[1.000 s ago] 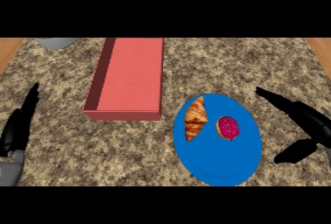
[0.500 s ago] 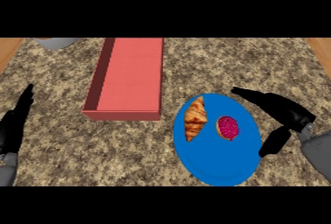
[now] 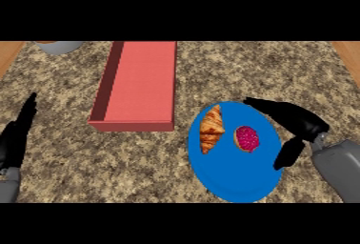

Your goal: Pick the cupcake from the plate and place it in the cardboard box

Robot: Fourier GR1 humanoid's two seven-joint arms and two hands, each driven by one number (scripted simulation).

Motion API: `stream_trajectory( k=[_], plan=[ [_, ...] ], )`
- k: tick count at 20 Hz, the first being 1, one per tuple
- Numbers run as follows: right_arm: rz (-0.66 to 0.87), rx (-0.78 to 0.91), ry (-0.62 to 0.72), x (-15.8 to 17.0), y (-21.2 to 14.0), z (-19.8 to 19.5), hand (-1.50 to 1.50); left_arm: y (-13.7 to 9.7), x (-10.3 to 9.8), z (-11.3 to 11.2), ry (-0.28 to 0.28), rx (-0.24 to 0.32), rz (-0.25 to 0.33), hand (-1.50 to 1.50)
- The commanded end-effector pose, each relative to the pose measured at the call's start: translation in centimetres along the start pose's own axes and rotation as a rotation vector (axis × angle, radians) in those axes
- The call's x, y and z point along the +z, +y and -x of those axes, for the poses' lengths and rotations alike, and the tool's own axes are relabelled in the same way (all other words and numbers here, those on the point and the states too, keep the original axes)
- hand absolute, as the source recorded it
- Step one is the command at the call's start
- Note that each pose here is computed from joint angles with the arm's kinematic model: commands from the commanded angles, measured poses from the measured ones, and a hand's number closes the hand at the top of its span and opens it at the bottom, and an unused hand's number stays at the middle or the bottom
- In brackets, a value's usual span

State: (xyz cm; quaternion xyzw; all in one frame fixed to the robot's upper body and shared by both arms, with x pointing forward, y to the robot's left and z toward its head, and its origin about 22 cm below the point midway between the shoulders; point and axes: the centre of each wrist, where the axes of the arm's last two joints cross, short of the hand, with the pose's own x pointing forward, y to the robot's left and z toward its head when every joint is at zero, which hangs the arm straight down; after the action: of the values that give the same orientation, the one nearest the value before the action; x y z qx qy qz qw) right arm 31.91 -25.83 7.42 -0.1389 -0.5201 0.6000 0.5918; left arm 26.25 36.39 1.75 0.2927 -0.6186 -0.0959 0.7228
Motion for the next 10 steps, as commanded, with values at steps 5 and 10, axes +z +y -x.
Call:
stream_trajectory(
  k=[5, 10],
  plan=[
    [-0.004, -0.053, -0.080, -0.6, 1.4, -2.2, -1.50, -0.7, -0.2, -1.3, -0.009, -0.002, -0.011, 0.00],
    [-0.019, -0.049, -0.128, -0.1, 1.1, -1.9, -1.50, -1.2, 1.2, -0.2, -0.008, 0.001, 0.003, 0.00]
  ],
)
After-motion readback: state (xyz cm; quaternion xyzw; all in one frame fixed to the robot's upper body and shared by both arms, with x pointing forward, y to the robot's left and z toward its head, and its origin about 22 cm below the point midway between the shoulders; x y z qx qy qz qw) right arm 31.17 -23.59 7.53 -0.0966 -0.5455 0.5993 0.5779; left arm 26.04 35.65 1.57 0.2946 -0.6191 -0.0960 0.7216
